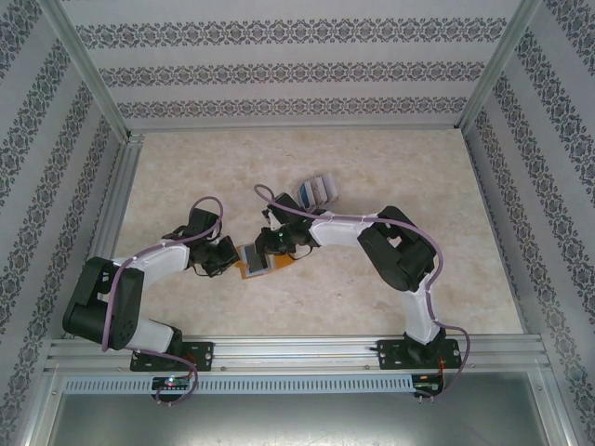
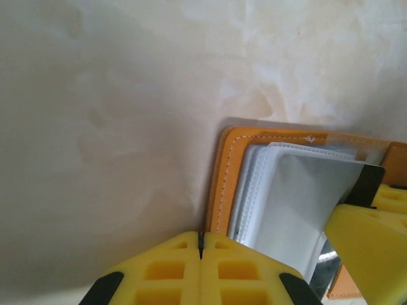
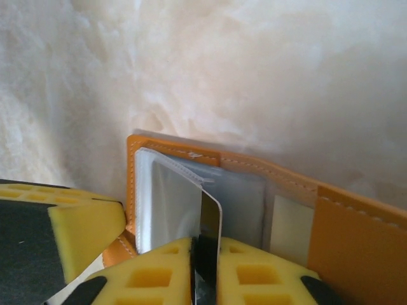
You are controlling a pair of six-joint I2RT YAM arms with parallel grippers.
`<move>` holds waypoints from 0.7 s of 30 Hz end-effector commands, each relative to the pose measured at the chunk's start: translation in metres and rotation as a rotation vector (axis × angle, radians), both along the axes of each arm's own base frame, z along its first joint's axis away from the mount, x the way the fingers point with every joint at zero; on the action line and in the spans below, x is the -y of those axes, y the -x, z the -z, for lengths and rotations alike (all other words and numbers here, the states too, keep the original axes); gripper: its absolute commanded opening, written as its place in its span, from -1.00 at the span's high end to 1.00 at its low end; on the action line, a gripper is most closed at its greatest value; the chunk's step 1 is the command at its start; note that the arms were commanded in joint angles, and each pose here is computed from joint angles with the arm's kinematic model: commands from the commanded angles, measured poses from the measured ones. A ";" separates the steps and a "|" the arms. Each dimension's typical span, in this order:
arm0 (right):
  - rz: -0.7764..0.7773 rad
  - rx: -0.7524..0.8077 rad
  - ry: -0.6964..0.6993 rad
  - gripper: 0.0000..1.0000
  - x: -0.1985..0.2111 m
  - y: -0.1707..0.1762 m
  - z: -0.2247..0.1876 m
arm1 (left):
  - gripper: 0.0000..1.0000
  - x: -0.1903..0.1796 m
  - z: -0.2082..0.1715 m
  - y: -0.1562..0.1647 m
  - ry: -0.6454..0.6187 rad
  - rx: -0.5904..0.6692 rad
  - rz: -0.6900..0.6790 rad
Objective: Put the credit cards into the card holder
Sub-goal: Insert the credit card into the card slot.
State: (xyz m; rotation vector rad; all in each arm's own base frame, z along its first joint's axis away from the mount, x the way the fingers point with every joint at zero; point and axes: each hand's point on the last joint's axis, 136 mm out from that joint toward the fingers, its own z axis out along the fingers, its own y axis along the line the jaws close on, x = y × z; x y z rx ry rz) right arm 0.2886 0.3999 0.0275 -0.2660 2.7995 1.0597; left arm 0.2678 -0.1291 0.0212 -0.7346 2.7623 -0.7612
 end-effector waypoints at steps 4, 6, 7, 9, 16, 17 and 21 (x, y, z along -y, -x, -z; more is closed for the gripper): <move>0.015 0.030 0.027 0.52 0.003 0.005 -0.002 | 1.00 0.017 0.002 0.007 0.087 -0.024 0.020; 0.007 0.038 0.045 0.44 0.006 0.005 -0.005 | 1.00 0.016 0.003 0.007 0.086 -0.031 0.019; 0.000 0.049 0.062 0.37 0.009 0.005 -0.007 | 1.00 0.016 0.004 0.008 0.083 -0.033 0.019; -0.009 0.064 0.090 0.29 0.014 0.004 -0.011 | 1.00 0.012 0.003 0.007 0.076 -0.032 0.014; -0.031 0.095 0.152 0.16 0.027 0.002 -0.022 | 1.00 0.004 -0.003 0.005 0.054 -0.014 0.009; -0.031 0.098 0.154 0.17 0.028 0.002 -0.023 | 1.00 0.004 -0.004 0.005 0.053 -0.010 0.011; -0.045 0.093 0.149 0.34 0.026 0.003 -0.023 | 1.00 0.007 -0.005 0.004 0.069 -0.007 0.014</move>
